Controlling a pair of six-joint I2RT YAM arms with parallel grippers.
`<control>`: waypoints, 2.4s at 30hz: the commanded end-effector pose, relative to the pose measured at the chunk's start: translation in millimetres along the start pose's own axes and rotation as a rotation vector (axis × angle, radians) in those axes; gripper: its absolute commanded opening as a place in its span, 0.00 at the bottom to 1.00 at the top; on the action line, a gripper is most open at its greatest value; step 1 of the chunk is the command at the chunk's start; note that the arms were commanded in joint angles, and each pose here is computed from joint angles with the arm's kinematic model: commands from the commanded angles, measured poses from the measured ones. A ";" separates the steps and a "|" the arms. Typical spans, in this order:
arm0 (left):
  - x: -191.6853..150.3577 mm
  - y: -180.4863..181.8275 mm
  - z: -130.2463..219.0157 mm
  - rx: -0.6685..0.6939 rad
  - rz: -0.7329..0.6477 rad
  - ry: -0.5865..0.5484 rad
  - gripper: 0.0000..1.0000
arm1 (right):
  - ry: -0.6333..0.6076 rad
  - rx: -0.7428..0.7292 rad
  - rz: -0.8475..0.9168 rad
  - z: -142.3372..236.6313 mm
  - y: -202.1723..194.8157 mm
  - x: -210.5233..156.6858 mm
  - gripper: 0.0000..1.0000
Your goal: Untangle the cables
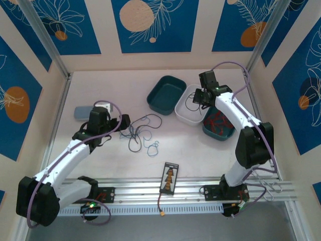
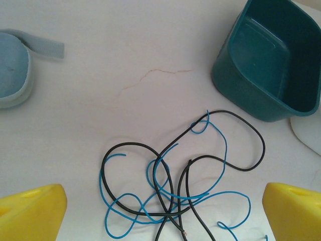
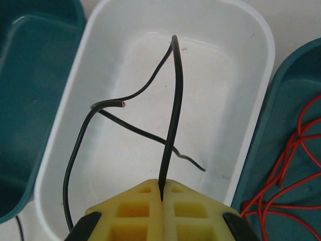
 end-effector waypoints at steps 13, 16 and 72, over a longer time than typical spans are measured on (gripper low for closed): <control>-11.5 9.3 -2.9 0.035 -0.019 0.028 1.00 | 0.047 -0.022 -0.013 -35.6 0.9 -2.2 0.27; -12.9 9.7 -3.2 0.037 -0.019 0.032 1.00 | 0.042 -0.017 -0.004 -31.8 2.2 -1.7 0.36; -45.5 37.7 -11.5 0.145 0.129 0.116 1.00 | 0.192 -0.074 0.166 -59.3 156.2 -180.2 0.72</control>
Point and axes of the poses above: each hand's point on the last joint's axis, 136 mm out from that joint toward the fingers, its own z axis back along the fingers, its own y axis along the line the jaws close on, x = y × z, the point moved 2 cm from there along z, back along the fingers, and after that the axes turned 9 degrees about -z, right-handed, at the moved point
